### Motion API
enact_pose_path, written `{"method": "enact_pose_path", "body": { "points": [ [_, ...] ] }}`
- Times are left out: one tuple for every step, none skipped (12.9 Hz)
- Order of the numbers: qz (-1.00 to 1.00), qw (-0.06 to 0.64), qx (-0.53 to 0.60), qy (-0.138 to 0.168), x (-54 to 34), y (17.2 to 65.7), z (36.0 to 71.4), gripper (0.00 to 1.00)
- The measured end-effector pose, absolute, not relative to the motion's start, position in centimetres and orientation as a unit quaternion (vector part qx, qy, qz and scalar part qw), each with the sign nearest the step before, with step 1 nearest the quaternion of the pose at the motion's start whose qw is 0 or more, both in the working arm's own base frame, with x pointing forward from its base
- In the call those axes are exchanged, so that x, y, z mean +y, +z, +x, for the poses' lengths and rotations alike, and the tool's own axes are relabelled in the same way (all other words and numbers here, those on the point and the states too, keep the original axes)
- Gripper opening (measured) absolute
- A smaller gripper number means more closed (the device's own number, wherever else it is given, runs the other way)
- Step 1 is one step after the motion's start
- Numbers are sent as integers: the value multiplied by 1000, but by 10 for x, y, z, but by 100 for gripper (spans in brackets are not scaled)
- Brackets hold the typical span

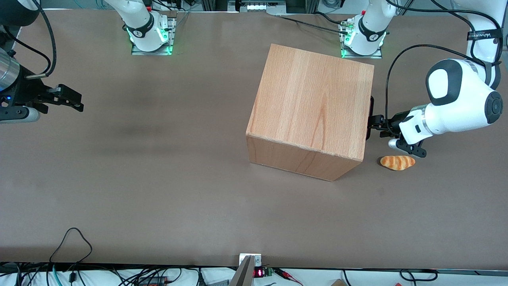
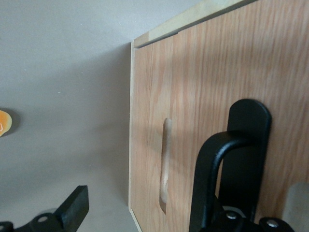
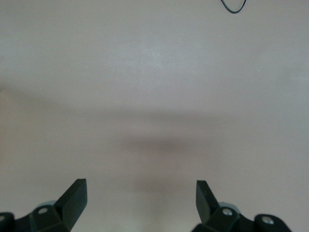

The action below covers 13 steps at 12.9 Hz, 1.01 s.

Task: Open top drawer with left arm

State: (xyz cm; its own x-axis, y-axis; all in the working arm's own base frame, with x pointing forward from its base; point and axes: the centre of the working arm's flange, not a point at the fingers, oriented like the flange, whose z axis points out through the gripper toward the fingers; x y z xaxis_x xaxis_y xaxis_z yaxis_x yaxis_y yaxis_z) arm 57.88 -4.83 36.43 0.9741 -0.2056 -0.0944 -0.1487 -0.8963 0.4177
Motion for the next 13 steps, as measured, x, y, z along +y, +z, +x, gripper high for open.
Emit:
{"method": "enact_pose_path", "body": {
  "points": [
    [972, 208, -91, -67, -48, 364, 579, 100],
    [972, 204, -93, -66, -48, 364, 579, 100],
    [974, 195, -97, -62, -47, 364, 580, 100],
    [976, 184, -100, -58, -44, 364, 582, 100],
    [977, 179, -99, -55, -41, 364, 583, 100],
    [978, 176, -100, -54, -39, 364, 583, 100],
    [979, 169, -103, -52, -38, 365, 584, 100],
    [980, 161, -106, -51, -36, 367, 584, 100],
    [981, 156, -105, -50, -34, 368, 584, 100],
    [981, 154, -104, -50, -31, 369, 584, 100],
    [982, 152, -102, -49, -27, 369, 584, 100],
    [982, 150, -100, -49, -22, 370, 584, 100],
    [983, 148, -98, -48, -17, 370, 585, 100]
  ]
}}
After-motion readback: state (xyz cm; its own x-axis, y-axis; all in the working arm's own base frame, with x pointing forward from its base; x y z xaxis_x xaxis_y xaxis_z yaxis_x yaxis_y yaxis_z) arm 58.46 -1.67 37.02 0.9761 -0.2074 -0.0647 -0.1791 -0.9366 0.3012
